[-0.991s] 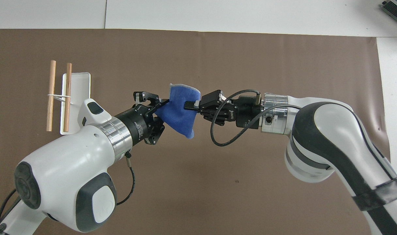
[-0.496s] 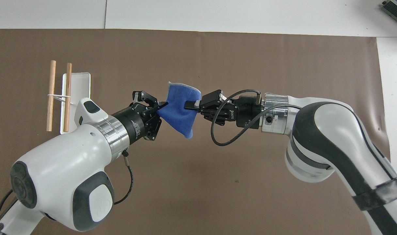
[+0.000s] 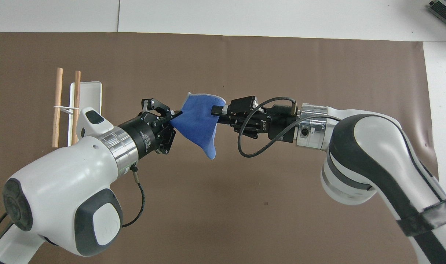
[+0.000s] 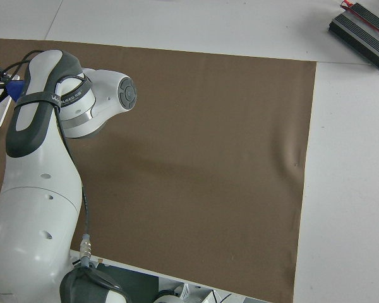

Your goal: Right arm passes towel to left arm to hang

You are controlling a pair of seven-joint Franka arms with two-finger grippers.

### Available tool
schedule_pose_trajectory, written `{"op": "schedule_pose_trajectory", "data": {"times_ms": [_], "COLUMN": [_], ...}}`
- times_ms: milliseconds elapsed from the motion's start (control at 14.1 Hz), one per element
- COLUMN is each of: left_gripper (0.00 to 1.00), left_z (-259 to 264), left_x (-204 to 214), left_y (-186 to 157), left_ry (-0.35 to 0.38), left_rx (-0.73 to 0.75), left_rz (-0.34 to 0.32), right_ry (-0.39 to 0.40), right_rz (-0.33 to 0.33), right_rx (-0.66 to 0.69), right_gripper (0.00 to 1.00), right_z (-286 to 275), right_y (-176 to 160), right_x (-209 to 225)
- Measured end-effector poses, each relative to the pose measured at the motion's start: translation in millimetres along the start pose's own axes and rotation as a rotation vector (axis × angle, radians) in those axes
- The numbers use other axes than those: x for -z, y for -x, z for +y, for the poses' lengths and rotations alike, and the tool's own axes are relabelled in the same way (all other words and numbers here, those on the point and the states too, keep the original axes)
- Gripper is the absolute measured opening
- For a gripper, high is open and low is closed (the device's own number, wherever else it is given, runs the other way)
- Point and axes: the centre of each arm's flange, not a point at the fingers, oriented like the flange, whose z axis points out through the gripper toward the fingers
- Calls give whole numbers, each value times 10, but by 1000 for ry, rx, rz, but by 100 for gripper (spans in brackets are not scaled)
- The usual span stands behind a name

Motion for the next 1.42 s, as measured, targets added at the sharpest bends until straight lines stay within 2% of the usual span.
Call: {"op": "schedule_pose_trajectory", "data": {"times_ms": [212,425,708,850,1133,1416], "left_gripper": [2,2,2,2,2,2], "left_z": [111,271,494,600,738,802], "left_x": [62,145,256,301,321,421], "left_y": [-114,-357,-895,-1276,-1997,-2672], "left_ry": [50,100,149,161,191,213], "left_rx": [18,48,35,17,25,89], "left_rz": [9,34,105,158,258,343], "right_ry": [135,347,720,860,1078,1198], "right_rz": [56,123,211,251,299,295], "right_rx": [110,220,387,444,498,474], "right_gripper": [70,100,100,100,100,100], "right_z": [-5,9,-37,-43,-7,-312], "right_y": [-51,-177,-351,-397,-499,-541], "right_x": [109,305,633,728,959,1378]}}
